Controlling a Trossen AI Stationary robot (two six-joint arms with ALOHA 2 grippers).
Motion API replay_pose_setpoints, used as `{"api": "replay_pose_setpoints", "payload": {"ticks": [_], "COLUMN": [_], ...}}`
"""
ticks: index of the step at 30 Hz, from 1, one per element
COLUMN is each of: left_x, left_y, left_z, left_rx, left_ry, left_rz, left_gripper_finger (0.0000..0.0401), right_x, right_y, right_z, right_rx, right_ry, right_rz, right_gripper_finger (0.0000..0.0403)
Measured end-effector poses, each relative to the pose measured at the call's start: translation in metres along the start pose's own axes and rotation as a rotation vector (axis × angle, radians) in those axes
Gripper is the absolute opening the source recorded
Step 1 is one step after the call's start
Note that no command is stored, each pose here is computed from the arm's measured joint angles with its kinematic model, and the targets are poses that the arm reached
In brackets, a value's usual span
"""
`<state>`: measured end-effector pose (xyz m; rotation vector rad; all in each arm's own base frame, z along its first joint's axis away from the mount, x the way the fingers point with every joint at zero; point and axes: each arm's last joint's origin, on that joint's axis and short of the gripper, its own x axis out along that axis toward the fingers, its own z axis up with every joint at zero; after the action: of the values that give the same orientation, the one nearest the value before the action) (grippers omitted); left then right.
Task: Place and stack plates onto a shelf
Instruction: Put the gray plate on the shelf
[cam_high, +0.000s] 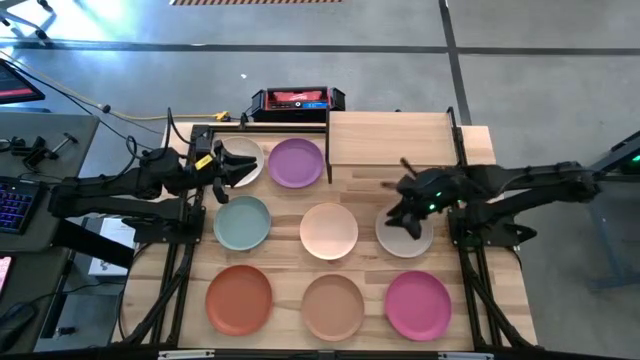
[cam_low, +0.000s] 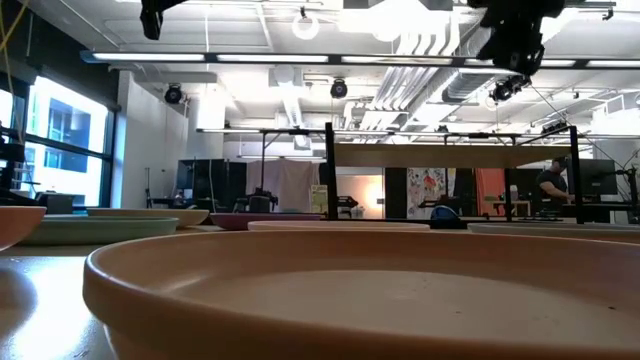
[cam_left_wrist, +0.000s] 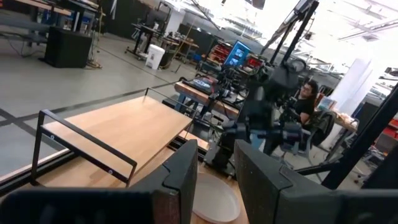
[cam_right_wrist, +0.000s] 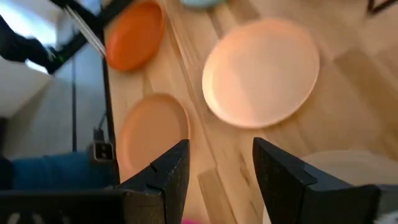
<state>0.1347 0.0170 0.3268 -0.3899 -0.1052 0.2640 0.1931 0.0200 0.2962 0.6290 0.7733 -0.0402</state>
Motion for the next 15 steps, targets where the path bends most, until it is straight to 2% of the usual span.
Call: {"api": "replay_pose_setpoints", "payload": {"ticks": [7, 12, 15], "left_x": [0.0, 0.0, 0.0], "left_y": [0.0, 0.001, 0.002], "left_z": [0.0, -0.002, -0.004], "left_rx": [0.0, 0.005, 0.005], "left_ry": [0.002, 0.025, 0.038], "left_rz": [0.001, 0.01, 0.016], "left_gripper_finger": [0.0097, 0.0097, 0.0097], "right_x": [0.037, 0.059, 0.073], "right_y": [0.003, 0.0, -0.002], "right_z": [-0.008, -0.012, -0.015], "right_rx": [0.085, 0.163, 0.169], "right_ry": [0.146, 0.2, 0.236], "right_rz": [-0.073, -0.153, -0.204], "right_gripper_finger": [0.0158, 0.0158, 0.0158]}}
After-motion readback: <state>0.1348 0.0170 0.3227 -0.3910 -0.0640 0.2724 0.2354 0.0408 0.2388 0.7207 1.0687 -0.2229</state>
